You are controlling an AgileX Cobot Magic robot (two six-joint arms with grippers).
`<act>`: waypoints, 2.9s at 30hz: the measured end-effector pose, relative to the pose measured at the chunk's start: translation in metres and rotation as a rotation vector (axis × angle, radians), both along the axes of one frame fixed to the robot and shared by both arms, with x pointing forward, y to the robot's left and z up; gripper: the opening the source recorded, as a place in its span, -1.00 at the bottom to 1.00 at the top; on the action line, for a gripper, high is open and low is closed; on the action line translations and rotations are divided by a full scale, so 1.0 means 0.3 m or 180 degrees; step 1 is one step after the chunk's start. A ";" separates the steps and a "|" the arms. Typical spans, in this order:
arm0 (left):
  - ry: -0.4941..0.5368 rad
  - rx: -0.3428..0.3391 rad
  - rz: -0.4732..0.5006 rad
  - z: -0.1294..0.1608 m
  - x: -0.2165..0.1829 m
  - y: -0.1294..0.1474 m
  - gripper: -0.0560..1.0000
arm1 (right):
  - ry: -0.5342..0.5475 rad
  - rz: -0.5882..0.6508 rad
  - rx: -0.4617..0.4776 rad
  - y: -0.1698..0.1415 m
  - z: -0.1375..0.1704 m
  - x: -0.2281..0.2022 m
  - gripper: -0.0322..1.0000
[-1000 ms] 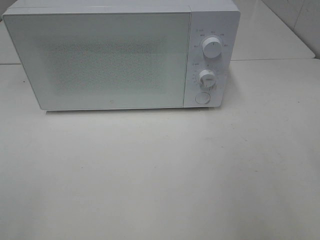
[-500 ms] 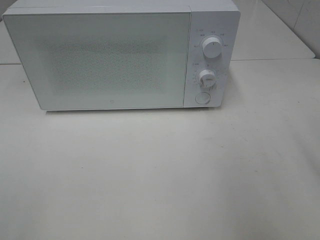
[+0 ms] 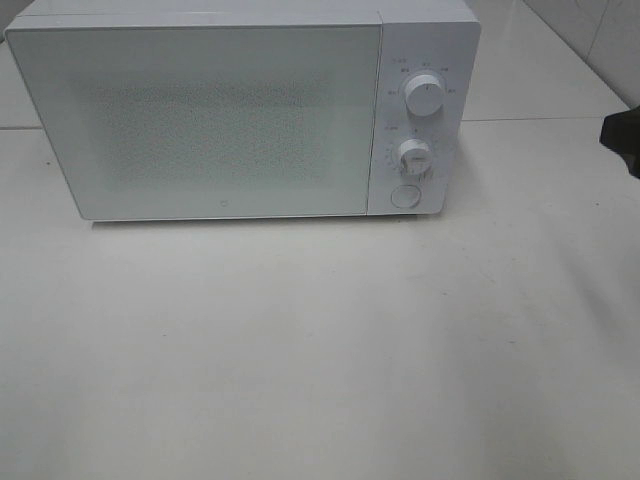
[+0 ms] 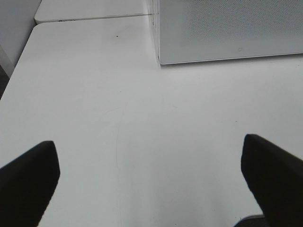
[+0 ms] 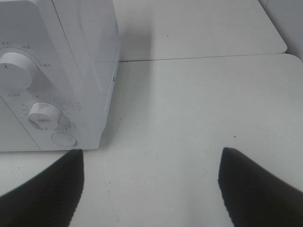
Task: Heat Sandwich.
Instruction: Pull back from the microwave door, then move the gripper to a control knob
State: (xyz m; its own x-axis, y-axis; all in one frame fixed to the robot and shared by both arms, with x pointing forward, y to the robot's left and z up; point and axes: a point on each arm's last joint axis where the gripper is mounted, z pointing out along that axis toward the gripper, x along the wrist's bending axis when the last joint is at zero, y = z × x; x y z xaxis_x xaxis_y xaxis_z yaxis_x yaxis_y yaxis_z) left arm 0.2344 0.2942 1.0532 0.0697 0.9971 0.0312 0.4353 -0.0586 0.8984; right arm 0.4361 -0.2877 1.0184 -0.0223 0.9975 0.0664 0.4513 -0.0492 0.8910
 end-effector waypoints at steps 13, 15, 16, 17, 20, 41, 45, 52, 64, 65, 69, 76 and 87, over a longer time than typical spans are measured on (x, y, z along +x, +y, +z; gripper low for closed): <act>0.0000 0.0000 0.0000 0.000 0.000 0.000 0.97 | -0.0398 -0.0043 0.0087 0.033 -0.134 -0.017 0.53; 0.0000 0.0000 0.0000 0.000 0.000 0.000 0.97 | -0.0452 0.0070 0.0038 0.061 -0.144 -0.019 0.53; 0.0000 0.0000 0.0000 0.000 0.000 0.000 0.97 | -0.0452 0.0070 0.0038 0.061 -0.144 -0.019 0.53; 0.0000 0.0000 0.0000 0.000 0.000 0.000 0.97 | -0.0494 0.0146 -0.0019 0.085 -0.155 -0.021 0.53; 0.0000 0.0000 0.0000 0.000 0.000 0.000 0.97 | -0.0553 0.0247 -0.0097 0.123 -0.170 -0.017 0.53; 0.0000 0.0000 0.0000 0.000 0.000 0.000 0.97 | -0.0827 0.0266 -0.0391 0.317 -0.290 0.022 0.53; 0.0000 0.0000 0.0000 0.000 0.000 0.000 0.97 | -0.0836 0.0271 -0.0382 0.357 -0.299 0.065 0.53; 0.0000 0.0000 0.0000 0.000 0.000 0.000 0.97 | -0.0844 0.0244 -0.0311 0.392 -0.307 0.106 0.56; 0.0000 0.0000 0.0000 0.000 0.000 0.000 0.97 | -0.0800 0.0215 -0.0258 0.464 -0.360 0.191 0.55; 0.0000 0.0000 0.0000 0.000 0.000 0.000 0.97 | -0.0800 0.0215 -0.0258 0.464 -0.360 0.191 0.55; 0.0000 0.0000 0.0000 0.000 0.000 0.000 0.97 | -0.0794 0.0201 -0.0248 0.490 -0.383 0.226 0.55; 0.0000 0.0000 0.0000 0.000 0.000 0.000 0.97 | -0.0806 0.0139 -0.0242 0.506 -0.404 0.278 0.55; 0.0000 0.0000 0.0000 0.000 0.000 0.000 0.97 | -0.0818 0.0035 -0.0238 0.493 -0.421 0.351 0.55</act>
State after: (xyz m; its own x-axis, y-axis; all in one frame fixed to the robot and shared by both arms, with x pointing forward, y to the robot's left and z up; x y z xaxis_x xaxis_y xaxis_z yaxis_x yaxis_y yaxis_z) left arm 0.2344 0.2942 1.0532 0.0697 0.9971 0.0312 0.4353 -0.0586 0.8984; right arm 0.5413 -0.1397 0.8921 -0.0397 0.9991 -0.0167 0.2099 0.0247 0.9774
